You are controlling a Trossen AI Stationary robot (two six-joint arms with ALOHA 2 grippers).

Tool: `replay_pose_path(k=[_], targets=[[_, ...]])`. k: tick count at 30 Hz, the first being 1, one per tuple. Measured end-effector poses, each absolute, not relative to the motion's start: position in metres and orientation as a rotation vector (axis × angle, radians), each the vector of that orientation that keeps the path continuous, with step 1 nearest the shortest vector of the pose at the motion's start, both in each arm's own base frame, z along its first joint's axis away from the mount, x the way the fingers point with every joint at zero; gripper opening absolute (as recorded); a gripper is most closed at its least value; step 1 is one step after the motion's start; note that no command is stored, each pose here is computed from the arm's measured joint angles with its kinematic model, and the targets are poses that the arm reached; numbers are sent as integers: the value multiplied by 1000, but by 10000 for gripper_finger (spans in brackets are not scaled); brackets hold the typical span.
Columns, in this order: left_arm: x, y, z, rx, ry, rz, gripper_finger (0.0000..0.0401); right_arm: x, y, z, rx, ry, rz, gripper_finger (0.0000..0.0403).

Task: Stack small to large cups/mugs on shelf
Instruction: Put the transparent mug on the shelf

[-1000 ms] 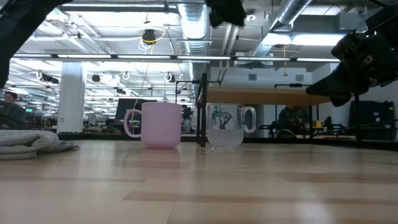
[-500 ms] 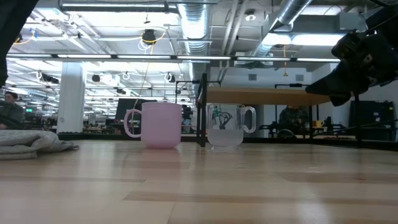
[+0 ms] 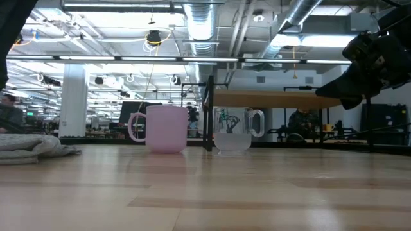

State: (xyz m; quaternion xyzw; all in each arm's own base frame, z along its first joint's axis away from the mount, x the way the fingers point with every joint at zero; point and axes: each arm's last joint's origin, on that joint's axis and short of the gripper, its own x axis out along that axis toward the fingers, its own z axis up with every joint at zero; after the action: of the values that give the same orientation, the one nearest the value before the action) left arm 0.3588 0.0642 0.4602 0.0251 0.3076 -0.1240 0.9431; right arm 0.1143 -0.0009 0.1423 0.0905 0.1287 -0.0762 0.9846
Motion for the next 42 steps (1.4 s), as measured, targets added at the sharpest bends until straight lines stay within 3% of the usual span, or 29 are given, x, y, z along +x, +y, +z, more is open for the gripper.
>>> replay_pose_path(k=[8,14,29,42], targets=[[346,75,458,27,595,-124,121,114,-1,142,181,265,-154,27],[316,78,450,16,439,-40,121,114,-1,142,181,267,-154,28],[208,56,332,-136,52,192,121,114,-1,142,182,259,-153,27],[166,42,244,-235,-58,234,121,115,-1,145,331,218,-168,29]])
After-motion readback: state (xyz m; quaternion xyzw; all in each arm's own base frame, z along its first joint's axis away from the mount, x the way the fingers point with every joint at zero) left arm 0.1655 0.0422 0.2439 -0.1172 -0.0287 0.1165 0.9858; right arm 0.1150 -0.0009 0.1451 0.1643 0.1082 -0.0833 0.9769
